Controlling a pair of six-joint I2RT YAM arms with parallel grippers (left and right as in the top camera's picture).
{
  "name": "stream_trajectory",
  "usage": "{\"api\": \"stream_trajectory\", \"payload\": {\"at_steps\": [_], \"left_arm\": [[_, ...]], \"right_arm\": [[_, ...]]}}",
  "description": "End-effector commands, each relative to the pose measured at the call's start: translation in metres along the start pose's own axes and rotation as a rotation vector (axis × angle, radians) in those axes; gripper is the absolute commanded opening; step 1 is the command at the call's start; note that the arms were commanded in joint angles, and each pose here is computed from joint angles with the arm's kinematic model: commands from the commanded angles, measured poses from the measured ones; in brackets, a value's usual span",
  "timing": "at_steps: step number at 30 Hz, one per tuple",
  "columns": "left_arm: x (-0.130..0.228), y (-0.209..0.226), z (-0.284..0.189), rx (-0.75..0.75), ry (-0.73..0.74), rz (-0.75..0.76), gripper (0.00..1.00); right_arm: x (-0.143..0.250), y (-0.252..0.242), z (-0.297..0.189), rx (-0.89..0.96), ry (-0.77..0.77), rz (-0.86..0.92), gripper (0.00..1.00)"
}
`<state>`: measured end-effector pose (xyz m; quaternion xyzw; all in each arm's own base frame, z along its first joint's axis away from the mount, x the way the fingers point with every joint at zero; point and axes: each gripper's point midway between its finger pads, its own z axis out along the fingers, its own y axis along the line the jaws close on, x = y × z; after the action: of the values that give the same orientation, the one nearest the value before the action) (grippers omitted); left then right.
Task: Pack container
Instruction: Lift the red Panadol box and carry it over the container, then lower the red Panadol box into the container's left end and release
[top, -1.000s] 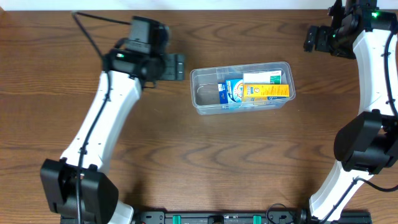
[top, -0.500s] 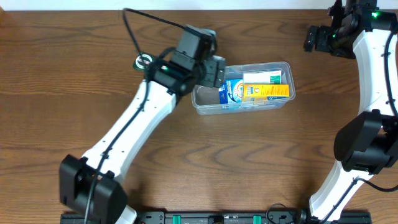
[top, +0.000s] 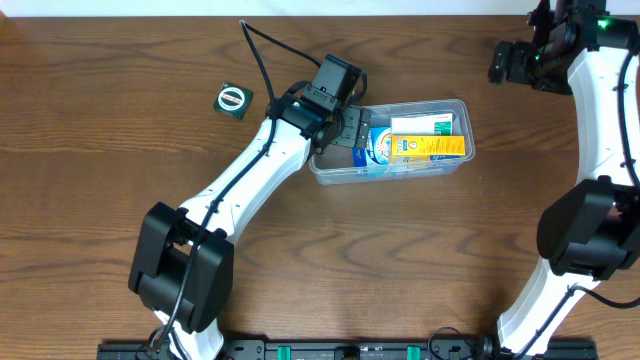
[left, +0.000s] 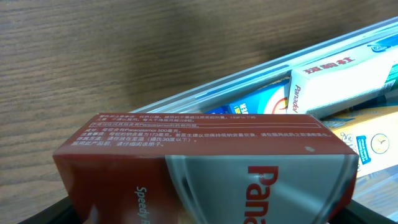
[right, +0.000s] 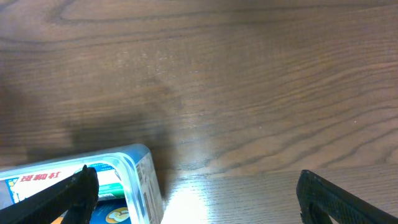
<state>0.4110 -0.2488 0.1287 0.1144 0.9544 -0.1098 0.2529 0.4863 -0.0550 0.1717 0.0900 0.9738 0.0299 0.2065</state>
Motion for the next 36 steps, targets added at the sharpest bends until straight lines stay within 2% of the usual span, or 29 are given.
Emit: {"api": "stream_trajectory", "payload": {"at_steps": [1, 13, 22, 36], "left_arm": [[-0.006, 0.002, 0.002, -0.016, -0.013, -0.028, 0.88], [0.017, -0.009, 0.025, -0.035, 0.060, -0.079, 0.87], [0.028, 0.010, 0.024, -0.164, 0.077, -0.128, 0.87], [0.034, 0.016, 0.029, -0.195, 0.089, -0.193, 0.87]], "right_arm": [[-0.004, 0.002, -0.004, -0.003, -0.013, 0.009, 0.99], [-0.004, 0.002, -0.004, -0.003, -0.013, 0.009, 0.99], [-0.004, 0.002, -0.004, -0.003, -0.013, 0.009, 0.99], [-0.004, 0.002, -0.004, -0.003, -0.013, 0.009, 0.99]]}}
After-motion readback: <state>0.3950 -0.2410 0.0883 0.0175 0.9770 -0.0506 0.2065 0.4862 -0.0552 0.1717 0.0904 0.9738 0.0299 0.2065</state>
